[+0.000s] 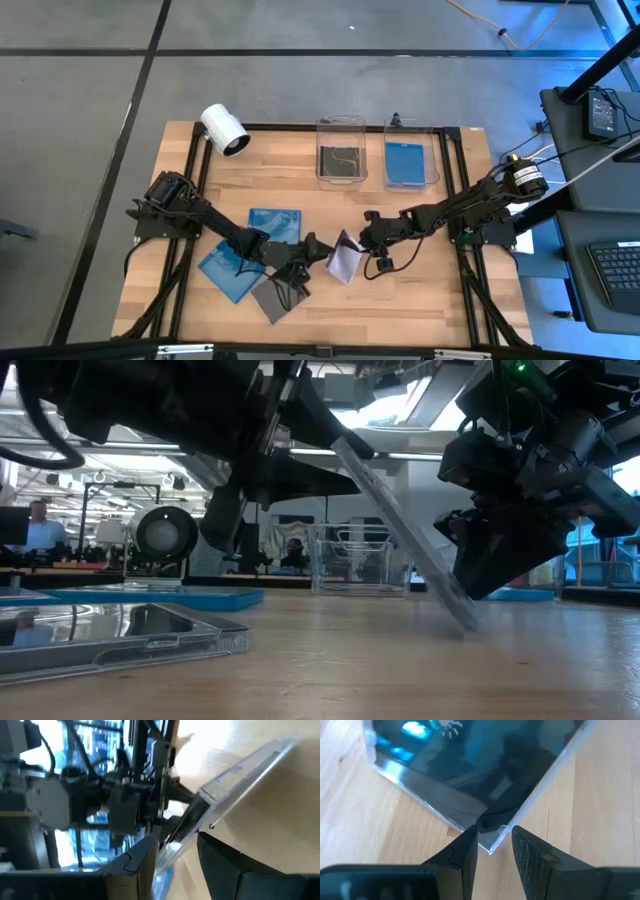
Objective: Pick & place jewel cases by type
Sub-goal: Put the right black CD case into the left transparent bin
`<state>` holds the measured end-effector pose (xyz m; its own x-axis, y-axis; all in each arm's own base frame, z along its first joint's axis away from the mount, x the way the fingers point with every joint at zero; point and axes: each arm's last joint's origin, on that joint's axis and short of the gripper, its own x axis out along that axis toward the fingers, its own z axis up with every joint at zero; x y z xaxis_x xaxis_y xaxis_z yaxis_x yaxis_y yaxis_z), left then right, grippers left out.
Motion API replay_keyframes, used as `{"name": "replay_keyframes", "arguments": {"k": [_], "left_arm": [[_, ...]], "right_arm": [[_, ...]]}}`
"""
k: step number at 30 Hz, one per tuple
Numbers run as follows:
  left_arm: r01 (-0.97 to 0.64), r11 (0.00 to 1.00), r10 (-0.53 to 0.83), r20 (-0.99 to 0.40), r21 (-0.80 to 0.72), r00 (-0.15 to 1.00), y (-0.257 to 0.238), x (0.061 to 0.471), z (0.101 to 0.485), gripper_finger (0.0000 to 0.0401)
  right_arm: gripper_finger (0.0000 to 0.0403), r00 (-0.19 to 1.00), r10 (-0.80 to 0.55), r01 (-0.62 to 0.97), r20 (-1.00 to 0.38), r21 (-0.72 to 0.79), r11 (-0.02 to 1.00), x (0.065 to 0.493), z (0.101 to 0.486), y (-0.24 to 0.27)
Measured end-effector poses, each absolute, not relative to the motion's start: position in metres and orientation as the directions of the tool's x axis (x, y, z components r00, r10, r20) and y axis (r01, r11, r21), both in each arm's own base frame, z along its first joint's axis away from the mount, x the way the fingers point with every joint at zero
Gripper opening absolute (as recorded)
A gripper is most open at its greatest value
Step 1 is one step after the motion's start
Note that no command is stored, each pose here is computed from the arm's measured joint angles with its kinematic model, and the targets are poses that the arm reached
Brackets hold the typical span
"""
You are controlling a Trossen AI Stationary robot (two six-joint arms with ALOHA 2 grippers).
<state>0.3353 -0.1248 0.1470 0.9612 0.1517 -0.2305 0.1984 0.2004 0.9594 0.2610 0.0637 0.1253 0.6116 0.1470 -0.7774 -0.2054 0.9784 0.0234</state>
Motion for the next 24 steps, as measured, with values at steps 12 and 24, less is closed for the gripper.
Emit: {"name": "replay_keyframes", "arguments": {"k": [12, 24], "left_arm": [[0.257, -0.008, 0.048, -0.257, 0.966, 0.965, -0.125, 0.336, 0.146, 0.0138], [0.336, -0.053, 0.028, -0.335, 0.94, 0.942, -0.136, 0.329, 0.138, 0.0067]], "right_arm": [[0.0123, 0.632, 0.152, -0.204, -0.76, 0.026, 0.979, 0.263, 0.127, 0.064], [0.0123, 0.632, 0.152, -0.203, -0.76, 0.026, 0.979, 0.263, 0.127, 0.064]]}}
